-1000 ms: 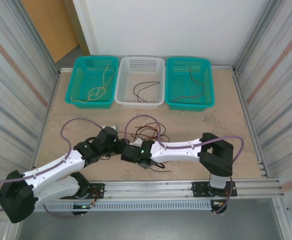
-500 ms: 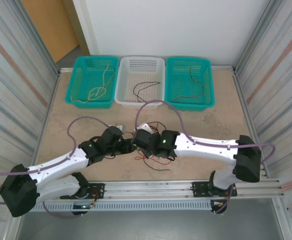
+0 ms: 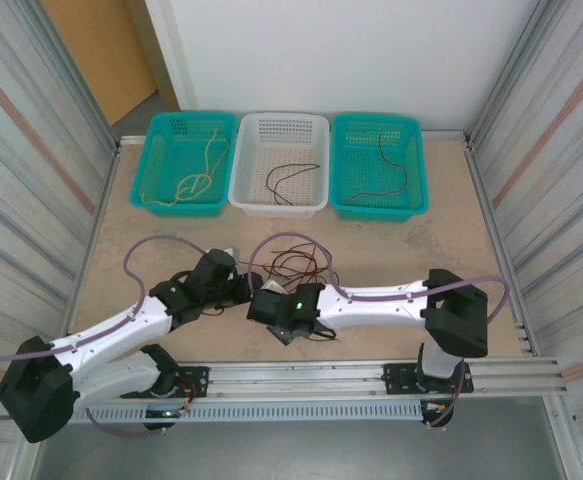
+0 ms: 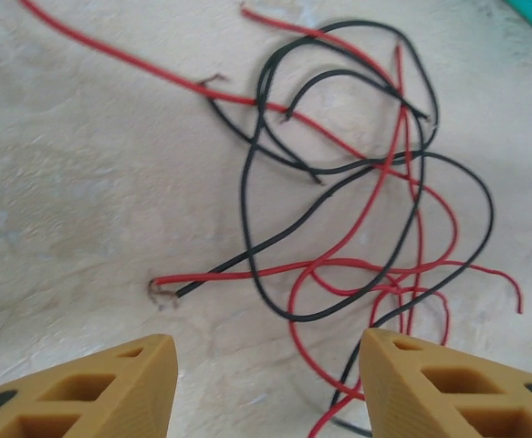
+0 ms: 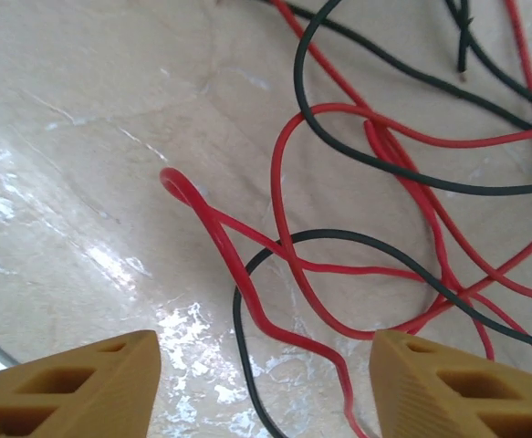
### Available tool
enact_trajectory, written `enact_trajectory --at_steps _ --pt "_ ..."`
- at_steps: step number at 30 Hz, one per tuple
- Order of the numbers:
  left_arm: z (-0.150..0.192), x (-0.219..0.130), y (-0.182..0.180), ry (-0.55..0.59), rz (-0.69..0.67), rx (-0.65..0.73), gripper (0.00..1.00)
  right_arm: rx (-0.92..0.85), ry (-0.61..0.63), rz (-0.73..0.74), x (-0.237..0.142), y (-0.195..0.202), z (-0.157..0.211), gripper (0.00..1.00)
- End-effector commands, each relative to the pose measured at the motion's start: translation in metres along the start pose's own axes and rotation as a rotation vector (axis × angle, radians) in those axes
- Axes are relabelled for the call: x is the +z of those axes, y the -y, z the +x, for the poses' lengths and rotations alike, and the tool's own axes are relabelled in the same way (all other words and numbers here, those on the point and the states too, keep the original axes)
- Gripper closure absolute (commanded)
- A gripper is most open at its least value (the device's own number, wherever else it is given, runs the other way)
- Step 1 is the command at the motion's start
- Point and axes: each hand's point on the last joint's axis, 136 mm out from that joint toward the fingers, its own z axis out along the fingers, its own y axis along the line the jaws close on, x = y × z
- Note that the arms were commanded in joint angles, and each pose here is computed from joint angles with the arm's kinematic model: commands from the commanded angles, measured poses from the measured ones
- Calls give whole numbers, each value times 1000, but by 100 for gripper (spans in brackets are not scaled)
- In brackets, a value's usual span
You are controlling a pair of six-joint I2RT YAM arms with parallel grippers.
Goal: Untangle the cables
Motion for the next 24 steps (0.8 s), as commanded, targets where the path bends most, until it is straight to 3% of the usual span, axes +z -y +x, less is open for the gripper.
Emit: enact_trajectory --at_steps 1,9,11,18,24 --pt "3 -2 5 -17 31 -19 44 -34 -1 39 2 3 -9 35" --pt "3 -2 6 -14 35 -17 44 -46 -2 61 11 4 -17 48" --pt "4 0 6 -19 36 -16 45 -49 3 72 10 6 -19 56" --pt "2 2 13 -32 50 3 46 -44 47 95 -4 12 -27 100" --pt "3 5 35 -36 123 35 43 -1 143 158 -30 29 -40 100"
